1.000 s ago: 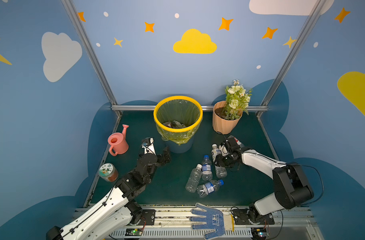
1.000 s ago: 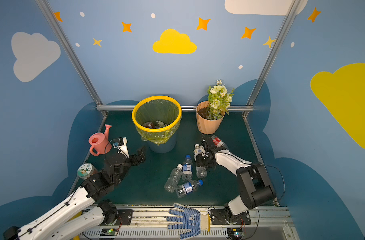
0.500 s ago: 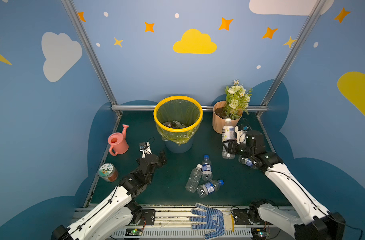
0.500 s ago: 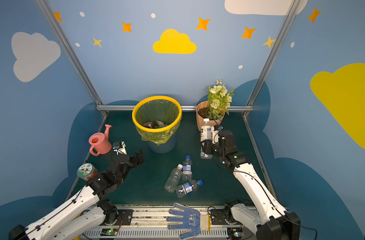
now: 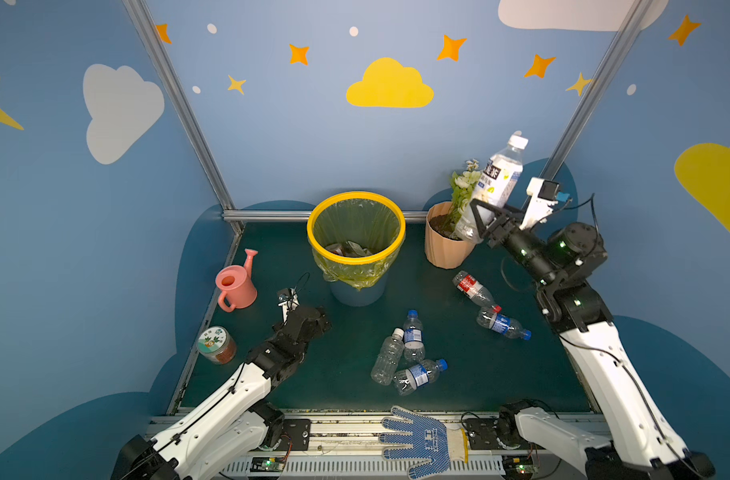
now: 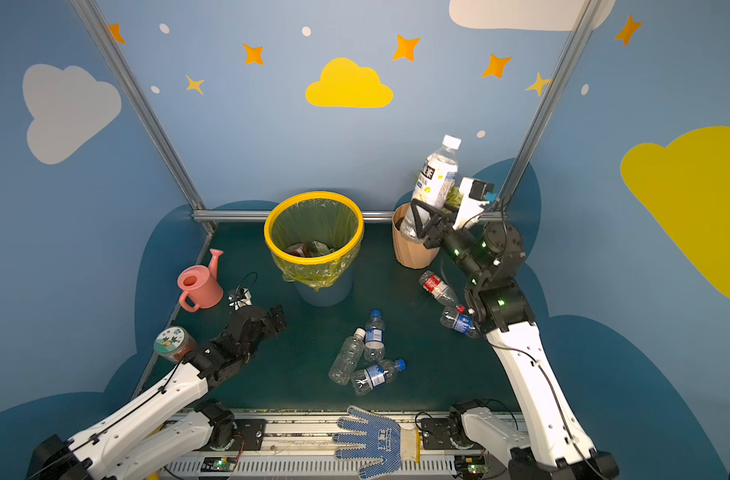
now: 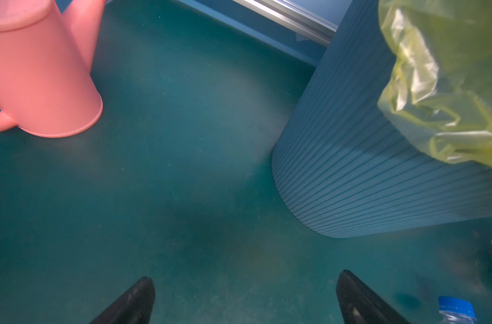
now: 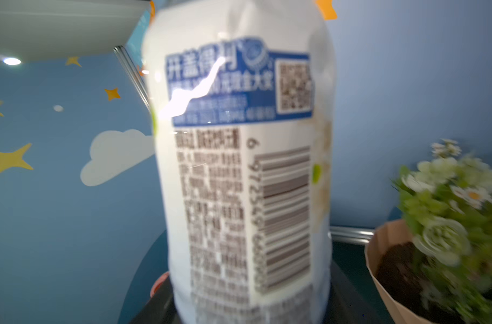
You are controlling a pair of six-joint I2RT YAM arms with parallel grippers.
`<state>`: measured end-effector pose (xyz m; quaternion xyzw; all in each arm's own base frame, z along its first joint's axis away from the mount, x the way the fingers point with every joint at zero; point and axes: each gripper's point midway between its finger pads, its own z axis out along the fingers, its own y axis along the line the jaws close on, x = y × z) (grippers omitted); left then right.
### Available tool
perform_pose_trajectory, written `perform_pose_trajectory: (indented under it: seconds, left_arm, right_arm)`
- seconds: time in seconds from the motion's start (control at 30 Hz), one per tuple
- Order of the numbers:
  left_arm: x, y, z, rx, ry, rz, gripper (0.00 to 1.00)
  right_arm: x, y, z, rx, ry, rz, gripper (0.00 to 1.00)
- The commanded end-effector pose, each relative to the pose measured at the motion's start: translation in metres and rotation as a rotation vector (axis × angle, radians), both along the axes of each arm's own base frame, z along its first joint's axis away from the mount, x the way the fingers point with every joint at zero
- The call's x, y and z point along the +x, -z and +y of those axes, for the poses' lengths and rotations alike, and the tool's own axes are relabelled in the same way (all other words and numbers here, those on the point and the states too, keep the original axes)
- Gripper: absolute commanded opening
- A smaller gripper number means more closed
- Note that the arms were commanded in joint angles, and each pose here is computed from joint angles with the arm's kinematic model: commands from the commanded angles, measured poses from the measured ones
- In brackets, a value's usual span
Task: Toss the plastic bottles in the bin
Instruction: 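Carry the tall bottle over the bin and open the right gripper, then reach the left gripper to the clear white-capped bottle while the right withdraws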
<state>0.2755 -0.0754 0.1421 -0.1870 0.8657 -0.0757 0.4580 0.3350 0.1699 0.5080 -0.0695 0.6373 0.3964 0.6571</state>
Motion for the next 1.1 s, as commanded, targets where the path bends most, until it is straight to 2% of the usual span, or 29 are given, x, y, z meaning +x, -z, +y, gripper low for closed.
perform_pose_trajectory:
  seconds: [0.0, 0.1, 0.17, 0.2, 0.3, 0.37, 0.43, 0.53, 0.67, 0.8, 1.07]
  left_arm:
    - [-0.004, 0.007, 0.002, -0.004, -0.01, 0.029, 1.0]
    - [-0.004, 0.009, 0.002, -0.01, -0.012, 0.033, 1.0]
    - [-0.003, 0.009, 0.002, -0.008, -0.01, 0.035, 1.0]
    - [-0.003, 0.008, 0.002, -0.007, -0.009, 0.033, 1.0]
    - [-0.001, 0.005, 0.001, 0.0, -0.003, 0.035, 1.0]
    - [-0.001, 0.002, 0.002, 0.007, -0.005, 0.036, 1.0]
    - [-0.002, -0.002, 0.003, 0.005, -0.007, 0.028, 1.0]
    - [-0.003, -0.007, 0.001, -0.015, 0.006, 0.013, 1.0]
    - [0.0, -0.019, -0.008, -0.034, 0.062, -0.024, 1.0]
    - [-0.002, -0.027, -0.017, -0.043, 0.113, -0.045, 1.0]
    - [-0.011, -0.022, -0.058, 0.009, 0.28, -0.025, 1.0]
  right_arm:
    - [0.021, -0.003, 0.059, 0.053, -0.212, 0.022, 0.57]
    - [0.048, 0.021, 0.116, 0.037, -0.339, 0.101, 0.58]
    - [0.062, 0.041, 0.152, 0.004, -0.415, 0.154, 0.62]
    - [0.067, 0.049, 0.165, -0.024, -0.443, 0.182, 0.66]
    - [0.078, 0.066, 0.183, -0.134, -0.468, 0.255, 0.86]
    - [0.076, 0.046, 0.165, -0.175, -0.394, 0.208, 0.91]
    - [0.068, 0.015, 0.134, -0.166, -0.29, 0.122, 0.95]
    - [0.045, -0.017, 0.093, -0.151, -0.19, 0.034, 0.97]
    - [0.024, -0.008, 0.058, -0.181, -0.089, 0.023, 0.97]
    - [0.021, 0.043, 0.024, -0.199, 0.023, 0.115, 0.97]
    - [0.021, 0.195, -0.037, -0.234, 0.191, 0.44, 0.97]
